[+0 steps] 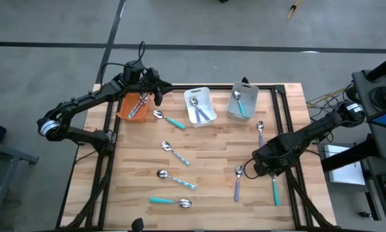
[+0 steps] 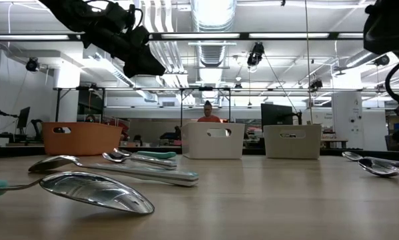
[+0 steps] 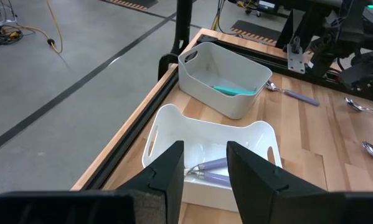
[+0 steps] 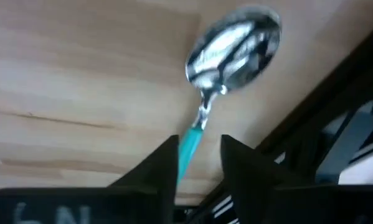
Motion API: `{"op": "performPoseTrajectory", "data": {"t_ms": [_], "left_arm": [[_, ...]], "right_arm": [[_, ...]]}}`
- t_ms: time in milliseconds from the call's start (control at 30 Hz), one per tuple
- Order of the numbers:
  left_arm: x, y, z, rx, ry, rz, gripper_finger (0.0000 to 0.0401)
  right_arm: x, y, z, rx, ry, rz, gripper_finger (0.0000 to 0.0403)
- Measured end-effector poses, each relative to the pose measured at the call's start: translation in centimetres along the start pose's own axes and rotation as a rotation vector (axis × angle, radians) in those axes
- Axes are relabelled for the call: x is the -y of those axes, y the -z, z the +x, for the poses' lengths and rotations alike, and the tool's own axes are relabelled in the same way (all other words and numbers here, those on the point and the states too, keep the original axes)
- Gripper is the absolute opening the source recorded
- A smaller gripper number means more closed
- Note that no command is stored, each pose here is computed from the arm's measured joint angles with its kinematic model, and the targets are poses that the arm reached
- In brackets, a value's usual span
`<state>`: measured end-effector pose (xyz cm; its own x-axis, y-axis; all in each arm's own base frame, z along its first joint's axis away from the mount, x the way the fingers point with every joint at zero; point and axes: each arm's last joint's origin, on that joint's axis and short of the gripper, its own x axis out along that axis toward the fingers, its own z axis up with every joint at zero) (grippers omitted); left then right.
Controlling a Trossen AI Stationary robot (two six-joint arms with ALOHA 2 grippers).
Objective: Sort silverware by color (type)
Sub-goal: Put the blue spoon into the gray bin
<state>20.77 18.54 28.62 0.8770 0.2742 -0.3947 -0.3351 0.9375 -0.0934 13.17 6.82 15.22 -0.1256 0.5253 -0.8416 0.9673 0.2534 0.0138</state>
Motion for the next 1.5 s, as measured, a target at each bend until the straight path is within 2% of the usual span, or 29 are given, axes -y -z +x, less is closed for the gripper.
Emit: {"op": "performPoseTrajectory", "data": {"t_ms": [233, 367, 500, 700, 833, 933, 1000, 1233, 1400, 1500], "left_arm": [[0.0, 0.1, 0.0, -0.014, 0.001, -0.006, 0.0102], [0.0, 0.1, 0.0, -0.011, 0.001, 0.004, 0.0102], [0.0, 0.1, 0.0, -0.011, 0.001, 0.013, 0.0102], [0.0, 0.1, 0.0, -0.01, 0.001, 0.014, 0.0102], [0.0, 0.1, 0.0, -0.01, 0.001, 0.03, 0.0102], [0.0, 0.1, 0.0, -0.007, 0.001, 0.05, 0.0102], [0.0, -0.1, 0.0, 0.006, 0.0, 0.056, 0.0102], [0.0, -0.1, 0.0, 0.013, -0.002, 0.077, 0.0102], [0.0, -0.1, 0.0, 0.013, -0.002, 0.077, 0.0102], [0.0, -0.1, 0.0, 0.014, -0.002, 0.076, 0.0102]], "right_arm": [[-0.6, 1.1, 1.0, 0.007, -0.04, 0.011, 0.0186], [-0.5, 1.1, 2.0, 0.039, 0.017, 0.067, 0.0197], [-0.6, 0.9, 3.0, 0.068, 0.071, 0.059, 0.0195], [-1.1, -0.2, 5.1, 0.056, 0.117, -0.025, 0.0153], [-1.6, -0.6, 6.1, 0.021, 0.152, -0.054, 0.0092], [-1.8, -0.5, 6.3, -0.05, 0.163, -0.172, 0.0042], [-1.9, -0.4, 6.2, -0.077, 0.155, -0.213, 0.0026], [-1.9, 0.5, 4.6, -0.074, 0.06, -0.218, 0.0027], [-3.1, 1.1, 1.6, 0.101, -0.17, -0.259, 0.0027], [-3.9, 1.2, -1.0, 0.305, -0.331, -0.293, 0.0027]]}}
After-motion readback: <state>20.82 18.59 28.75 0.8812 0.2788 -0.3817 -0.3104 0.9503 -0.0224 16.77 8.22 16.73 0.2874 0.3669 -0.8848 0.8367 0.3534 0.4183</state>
